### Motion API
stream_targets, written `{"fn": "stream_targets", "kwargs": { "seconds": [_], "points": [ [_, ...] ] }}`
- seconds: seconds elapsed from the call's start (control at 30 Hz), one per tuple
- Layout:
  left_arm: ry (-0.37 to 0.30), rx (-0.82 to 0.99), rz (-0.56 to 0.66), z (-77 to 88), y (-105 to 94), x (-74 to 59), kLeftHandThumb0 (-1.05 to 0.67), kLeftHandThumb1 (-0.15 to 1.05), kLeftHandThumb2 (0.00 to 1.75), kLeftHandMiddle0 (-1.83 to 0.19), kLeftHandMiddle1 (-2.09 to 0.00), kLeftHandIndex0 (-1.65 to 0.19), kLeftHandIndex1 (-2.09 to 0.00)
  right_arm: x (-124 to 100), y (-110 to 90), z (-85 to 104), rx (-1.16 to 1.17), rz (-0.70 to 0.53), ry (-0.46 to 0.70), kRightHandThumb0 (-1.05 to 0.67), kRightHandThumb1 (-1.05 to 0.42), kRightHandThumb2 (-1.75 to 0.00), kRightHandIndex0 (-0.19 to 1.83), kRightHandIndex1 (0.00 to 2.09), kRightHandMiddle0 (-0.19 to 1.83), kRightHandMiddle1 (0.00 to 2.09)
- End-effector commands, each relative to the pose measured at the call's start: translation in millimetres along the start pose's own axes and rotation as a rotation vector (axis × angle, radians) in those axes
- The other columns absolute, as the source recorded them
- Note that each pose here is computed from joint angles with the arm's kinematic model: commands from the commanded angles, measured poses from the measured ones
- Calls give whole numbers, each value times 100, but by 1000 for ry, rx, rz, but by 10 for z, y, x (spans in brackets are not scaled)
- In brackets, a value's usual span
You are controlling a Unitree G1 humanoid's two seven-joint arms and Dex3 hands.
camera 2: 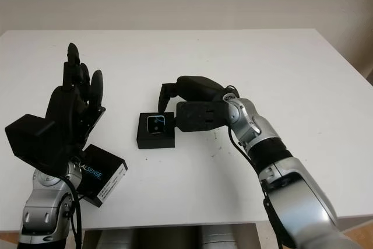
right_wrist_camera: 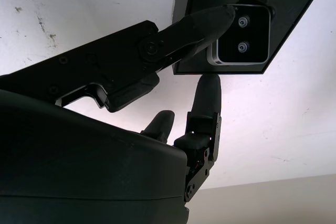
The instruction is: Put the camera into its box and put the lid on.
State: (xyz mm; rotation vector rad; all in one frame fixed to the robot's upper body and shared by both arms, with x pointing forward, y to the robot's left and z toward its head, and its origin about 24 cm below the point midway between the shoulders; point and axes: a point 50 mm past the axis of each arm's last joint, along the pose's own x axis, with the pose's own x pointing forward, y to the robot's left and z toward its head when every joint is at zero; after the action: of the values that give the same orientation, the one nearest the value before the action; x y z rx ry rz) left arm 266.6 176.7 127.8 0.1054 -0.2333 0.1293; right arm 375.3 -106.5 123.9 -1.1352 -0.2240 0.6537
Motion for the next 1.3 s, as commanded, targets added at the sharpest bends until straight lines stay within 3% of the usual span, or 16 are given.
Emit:
{"fn": "stream_targets", "kwargs": {
  "seconds": [0.0,0.7,1.27],
  "points": [
    [-29,-5,2,67,-12,21,-75,105,54,19,0,19,0,19,-59,64,-7,-16,-28,-72,-88,-6,11,96,52,128],
    [-33,-8,-4,79,-7,40,-75,105,54,19,0,19,0,-28,-116,139,31,-42,-98,-72,-89,-5,9,106,54,151],
    [-37,-2,-20,78,12,29,-78,105,54,19,0,19,0,-13,-5,69,8,-10,-57,-69,-87,-5,11,95,45,136]
  ]
}}
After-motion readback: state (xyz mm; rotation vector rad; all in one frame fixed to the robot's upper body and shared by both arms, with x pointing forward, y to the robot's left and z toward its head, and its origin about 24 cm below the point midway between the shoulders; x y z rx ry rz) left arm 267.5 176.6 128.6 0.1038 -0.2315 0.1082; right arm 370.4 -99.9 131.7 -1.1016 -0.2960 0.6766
